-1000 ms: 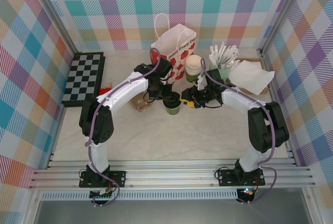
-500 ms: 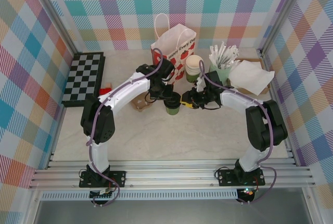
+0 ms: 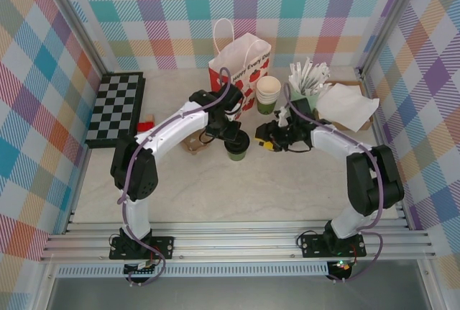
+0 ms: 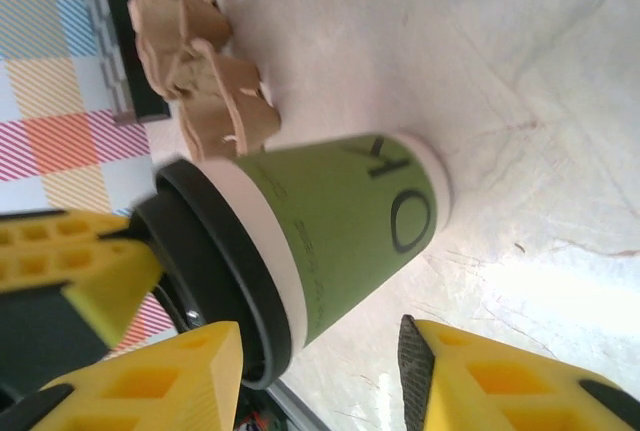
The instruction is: Pack the takeout coffee
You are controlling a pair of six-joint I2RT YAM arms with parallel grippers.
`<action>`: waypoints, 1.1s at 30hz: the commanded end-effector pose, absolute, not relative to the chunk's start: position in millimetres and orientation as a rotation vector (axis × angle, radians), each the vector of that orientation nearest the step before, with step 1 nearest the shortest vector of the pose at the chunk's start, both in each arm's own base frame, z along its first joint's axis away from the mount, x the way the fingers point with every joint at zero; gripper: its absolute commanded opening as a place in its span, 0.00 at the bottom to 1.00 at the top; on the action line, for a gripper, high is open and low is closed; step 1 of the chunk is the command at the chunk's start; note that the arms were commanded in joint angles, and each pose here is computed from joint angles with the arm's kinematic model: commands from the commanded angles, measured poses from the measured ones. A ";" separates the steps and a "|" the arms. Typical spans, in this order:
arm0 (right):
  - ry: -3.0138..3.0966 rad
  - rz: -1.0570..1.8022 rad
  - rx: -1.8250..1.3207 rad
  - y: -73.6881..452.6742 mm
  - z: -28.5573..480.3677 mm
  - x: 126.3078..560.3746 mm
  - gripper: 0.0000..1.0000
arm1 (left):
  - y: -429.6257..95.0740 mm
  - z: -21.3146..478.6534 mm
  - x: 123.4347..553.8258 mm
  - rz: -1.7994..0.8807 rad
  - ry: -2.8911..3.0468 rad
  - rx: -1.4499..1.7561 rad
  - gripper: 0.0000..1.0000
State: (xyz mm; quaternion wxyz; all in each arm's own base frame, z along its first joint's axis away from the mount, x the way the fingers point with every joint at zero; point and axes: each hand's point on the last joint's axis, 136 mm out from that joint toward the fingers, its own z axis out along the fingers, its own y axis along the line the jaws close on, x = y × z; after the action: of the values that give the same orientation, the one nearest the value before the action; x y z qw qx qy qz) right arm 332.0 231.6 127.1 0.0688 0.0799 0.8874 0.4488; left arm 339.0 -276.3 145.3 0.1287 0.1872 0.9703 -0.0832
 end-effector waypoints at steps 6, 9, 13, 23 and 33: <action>2.680 1.526 0.128 243.3 148.8 332.9 0.52 | -281.4 151.3 320.7 -0.268 2.800 0.931 0.00; 2.700 1.574 0.118 249.4 145.0 334.2 0.52 | -287.4 147.8 320.0 -0.314 2.782 0.942 0.00; 2.731 1.579 0.111 252.8 137.3 332.9 0.49 | -287.5 142.3 323.7 -0.301 2.773 0.918 0.00; 2.792 1.609 0.078 262.7 120.5 321.7 0.45 | -285.8 124.6 318.0 -0.315 2.804 0.876 0.00; 3.005 1.375 0.262 243.0 43.1 294.4 0.34 | -279.9 102.2 302.0 -0.354 2.868 0.810 0.00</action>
State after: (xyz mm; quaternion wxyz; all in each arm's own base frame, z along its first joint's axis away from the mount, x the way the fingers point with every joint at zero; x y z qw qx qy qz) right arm 322.5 259.2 105.9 -0.0332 0.0339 0.8714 0.4883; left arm 325.9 -287.2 135.9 0.1296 0.2824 0.9428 -0.1206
